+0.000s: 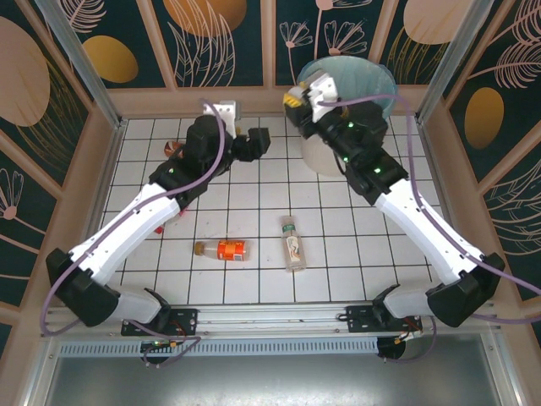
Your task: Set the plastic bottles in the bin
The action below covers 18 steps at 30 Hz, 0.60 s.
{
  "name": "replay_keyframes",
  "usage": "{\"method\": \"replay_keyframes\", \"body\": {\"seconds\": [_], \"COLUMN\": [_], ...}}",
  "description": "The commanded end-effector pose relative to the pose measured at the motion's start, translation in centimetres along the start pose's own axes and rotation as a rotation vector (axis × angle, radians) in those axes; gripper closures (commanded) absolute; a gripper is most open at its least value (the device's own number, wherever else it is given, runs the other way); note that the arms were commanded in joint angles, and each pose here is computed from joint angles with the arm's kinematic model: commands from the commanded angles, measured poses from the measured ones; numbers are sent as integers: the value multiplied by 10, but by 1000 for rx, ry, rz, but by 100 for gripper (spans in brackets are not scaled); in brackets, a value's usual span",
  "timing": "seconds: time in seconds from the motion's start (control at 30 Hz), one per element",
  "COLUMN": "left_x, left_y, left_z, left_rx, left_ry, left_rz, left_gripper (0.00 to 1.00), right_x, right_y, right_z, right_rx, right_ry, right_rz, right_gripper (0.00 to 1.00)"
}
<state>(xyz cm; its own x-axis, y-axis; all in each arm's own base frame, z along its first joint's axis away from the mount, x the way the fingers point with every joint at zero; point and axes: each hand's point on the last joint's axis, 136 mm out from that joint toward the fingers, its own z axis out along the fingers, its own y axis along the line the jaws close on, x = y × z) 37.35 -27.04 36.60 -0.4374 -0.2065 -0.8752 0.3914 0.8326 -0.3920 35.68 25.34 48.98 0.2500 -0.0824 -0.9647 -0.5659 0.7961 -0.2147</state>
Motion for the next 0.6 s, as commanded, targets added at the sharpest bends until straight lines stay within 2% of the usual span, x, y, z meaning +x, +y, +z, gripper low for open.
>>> {"method": "replay_keyframes", "body": {"seconds": [0.0, 0.23, 0.27, 0.43, 0.57], "left_x": [-34, -79, -79, -96, -99], "left_y": [-36, -73, -76, -89, -92], "left_z": [9, 43, 57, 90, 114], "left_rx": [132, 223, 226, 243, 237], "left_ry": [-75, -143, -135, -156, -142], "left_rz": [95, 126, 123, 107, 102], "left_gripper": [22, 22, 22, 23, 23], "right_x": [-66, -79, -76, -42, -6], "right_y": [-40, -107, -116, -157, -172], "right_z": [-15, -25, -22, 1, 29], "right_rx": [105, 344, 382, 556, 619], "right_ry": [-213, -302, -296, -208, -97], "right_rz": [98, 117, 107, 74, 53], "right_gripper": [81, 83, 83, 84, 83]}}
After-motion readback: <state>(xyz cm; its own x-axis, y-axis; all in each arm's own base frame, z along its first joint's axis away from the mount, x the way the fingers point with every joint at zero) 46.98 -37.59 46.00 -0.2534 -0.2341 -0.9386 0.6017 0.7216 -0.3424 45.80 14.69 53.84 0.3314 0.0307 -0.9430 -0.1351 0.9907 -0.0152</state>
